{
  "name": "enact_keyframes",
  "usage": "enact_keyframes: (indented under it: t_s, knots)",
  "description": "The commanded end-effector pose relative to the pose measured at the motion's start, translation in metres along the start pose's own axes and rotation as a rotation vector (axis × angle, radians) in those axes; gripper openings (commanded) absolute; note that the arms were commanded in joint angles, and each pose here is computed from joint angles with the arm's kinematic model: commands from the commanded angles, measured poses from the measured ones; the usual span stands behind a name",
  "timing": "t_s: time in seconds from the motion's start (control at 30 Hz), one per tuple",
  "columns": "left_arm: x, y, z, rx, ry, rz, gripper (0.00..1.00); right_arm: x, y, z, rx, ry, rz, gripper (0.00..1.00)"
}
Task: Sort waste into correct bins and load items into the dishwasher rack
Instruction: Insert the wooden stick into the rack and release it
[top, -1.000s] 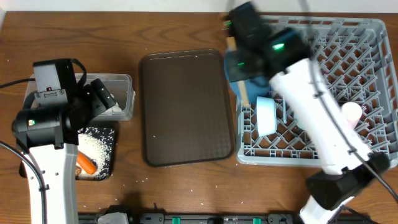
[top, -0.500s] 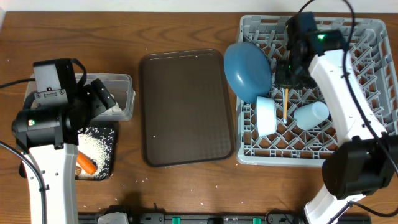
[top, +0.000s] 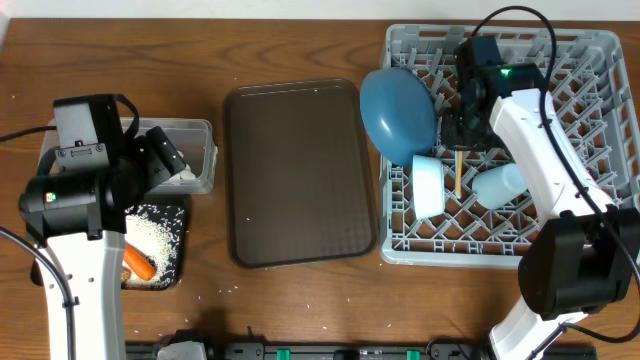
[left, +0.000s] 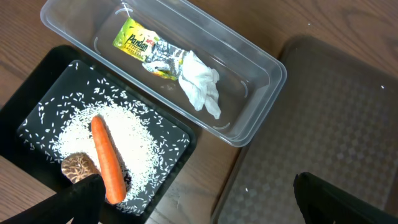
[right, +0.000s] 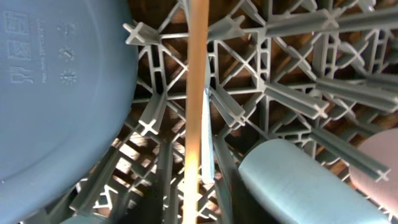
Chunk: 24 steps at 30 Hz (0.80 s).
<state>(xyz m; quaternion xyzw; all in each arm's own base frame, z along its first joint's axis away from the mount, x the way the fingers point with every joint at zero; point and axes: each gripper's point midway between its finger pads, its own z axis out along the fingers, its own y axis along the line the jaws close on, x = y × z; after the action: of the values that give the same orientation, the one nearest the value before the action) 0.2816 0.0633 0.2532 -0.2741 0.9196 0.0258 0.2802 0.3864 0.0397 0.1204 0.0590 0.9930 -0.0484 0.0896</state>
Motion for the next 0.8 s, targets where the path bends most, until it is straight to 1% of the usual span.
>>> enact_keyframes:
  t_s: [0.0, 0.03, 0.07, 0.17, 0.33, 0.4, 0.47, 0.5, 0.57, 0.7, 0.77]
  knots:
    - [-0.001, 0.003, -0.001, -0.010, -0.004, -0.001, 0.98, -0.004, -0.004, 0.002, 0.017, -0.015, -0.006, 0.41]
    - [-0.001, 0.003, -0.001, -0.010, -0.004, -0.001, 0.98, -0.008, -0.004, -0.001, 0.012, -0.034, -0.003, 0.46]
    - [-0.001, 0.003, -0.001, -0.010, -0.004, -0.001, 0.98, -0.012, -0.003, -0.006, 0.006, -0.050, -0.001, 0.48]
    - [-0.001, 0.003, -0.001, -0.010, -0.003, -0.001, 0.98, -0.023, 0.006, -0.033, -0.065, -0.113, -0.017, 0.50]
    - [-0.001, 0.003, -0.001, -0.010, -0.004, -0.001, 0.98, -0.030, 0.050, -0.115, -0.374, -0.283, -0.150, 0.50]
    - [-0.001, 0.003, -0.001, -0.010, -0.004, -0.001, 0.98, -0.026, 0.061, -0.154, -0.458, -0.372, -0.182, 0.51]
    - [-0.001, 0.003, -0.001, -0.010, -0.004, -0.001, 0.98, -0.020, 0.064, -0.185, -0.491, -0.452, -0.205, 0.53]
    - [-0.001, 0.003, -0.001, -0.010, -0.004, -0.001, 0.98, -0.015, 0.065, -0.200, -0.502, -0.492, -0.217, 0.60]
    - [-0.001, 0.003, -0.001, -0.010, -0.004, -0.001, 0.98, -0.006, 0.066, -0.224, -0.521, -0.551, -0.235, 0.99]
    - [-0.001, 0.003, -0.001, -0.010, -0.004, -0.001, 0.98, 0.018, 0.065, -0.264, -0.572, -0.631, -0.255, 0.99]
    - [-0.001, 0.003, -0.001, -0.010, -0.004, -0.001, 0.98, 0.030, 0.059, -0.273, -0.571, -0.642, -0.261, 0.99]
